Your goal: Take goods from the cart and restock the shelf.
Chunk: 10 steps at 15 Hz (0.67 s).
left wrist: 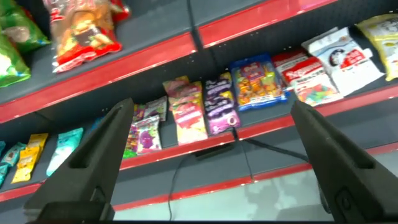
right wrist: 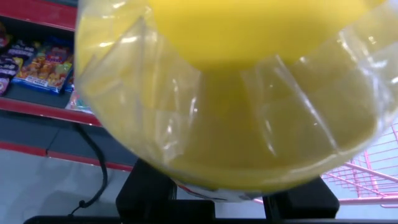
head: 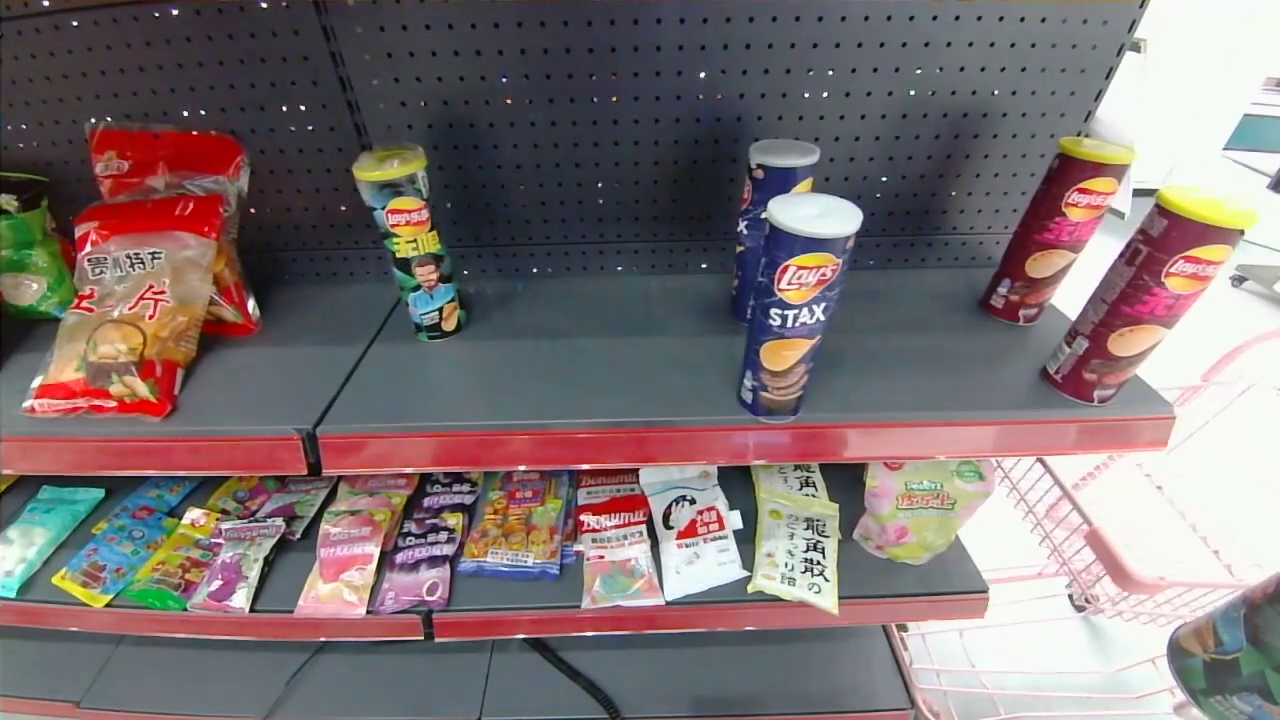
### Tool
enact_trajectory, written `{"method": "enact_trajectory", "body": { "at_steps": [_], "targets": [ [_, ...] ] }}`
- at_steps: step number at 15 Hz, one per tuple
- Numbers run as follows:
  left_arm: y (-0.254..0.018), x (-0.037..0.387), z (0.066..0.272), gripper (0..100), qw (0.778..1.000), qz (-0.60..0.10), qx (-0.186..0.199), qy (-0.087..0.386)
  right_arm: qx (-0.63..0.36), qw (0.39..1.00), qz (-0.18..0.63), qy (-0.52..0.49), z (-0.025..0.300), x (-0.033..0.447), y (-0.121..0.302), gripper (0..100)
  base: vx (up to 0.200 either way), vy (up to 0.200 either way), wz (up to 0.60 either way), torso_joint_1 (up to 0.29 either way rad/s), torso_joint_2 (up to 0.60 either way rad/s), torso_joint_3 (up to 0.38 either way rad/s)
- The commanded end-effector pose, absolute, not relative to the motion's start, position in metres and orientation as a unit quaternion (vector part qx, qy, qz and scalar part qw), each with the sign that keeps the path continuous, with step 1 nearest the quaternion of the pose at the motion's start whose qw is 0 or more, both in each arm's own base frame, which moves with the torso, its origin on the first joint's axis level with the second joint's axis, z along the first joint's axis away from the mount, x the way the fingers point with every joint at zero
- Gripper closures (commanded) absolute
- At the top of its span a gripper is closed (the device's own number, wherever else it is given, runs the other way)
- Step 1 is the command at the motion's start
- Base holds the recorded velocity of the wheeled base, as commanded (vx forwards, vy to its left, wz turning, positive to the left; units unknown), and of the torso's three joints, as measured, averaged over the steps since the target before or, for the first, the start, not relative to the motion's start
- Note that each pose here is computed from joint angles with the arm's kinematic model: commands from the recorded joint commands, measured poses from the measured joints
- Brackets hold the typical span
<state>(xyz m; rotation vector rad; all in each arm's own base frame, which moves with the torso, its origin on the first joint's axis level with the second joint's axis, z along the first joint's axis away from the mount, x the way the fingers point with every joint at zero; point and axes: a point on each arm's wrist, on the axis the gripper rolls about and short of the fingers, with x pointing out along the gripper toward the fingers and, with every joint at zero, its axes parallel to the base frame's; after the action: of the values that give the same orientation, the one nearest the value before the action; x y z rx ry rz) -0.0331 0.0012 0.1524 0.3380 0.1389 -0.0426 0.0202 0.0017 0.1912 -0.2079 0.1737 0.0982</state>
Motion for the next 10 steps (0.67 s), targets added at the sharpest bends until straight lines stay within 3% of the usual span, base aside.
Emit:
{"method": "enact_trajectory", "body": {
  "at_steps": [1, 10],
  "targets": [
    [0.0012, -0.0333, 0.1525, 0, 0.983, -0.021, 0.168, 0.069, -0.104, 0.990, 0.050, 0.086, 0.1914, 0.0203, 0.0017, 100, 0.000, 0.200, 0.00, -0.007, 0.00, 0.007],
    [0.0012, -0.0331, 0.1521, 0, 0.983, -0.021, 0.168, 0.069, -0.104, 0.990, 0.053, 0.084, 0.1895, 0.0183, 0.0018, 100, 0.000, 0.200, 0.00, 0.000, 0.00, 0.001]
  ]
}}
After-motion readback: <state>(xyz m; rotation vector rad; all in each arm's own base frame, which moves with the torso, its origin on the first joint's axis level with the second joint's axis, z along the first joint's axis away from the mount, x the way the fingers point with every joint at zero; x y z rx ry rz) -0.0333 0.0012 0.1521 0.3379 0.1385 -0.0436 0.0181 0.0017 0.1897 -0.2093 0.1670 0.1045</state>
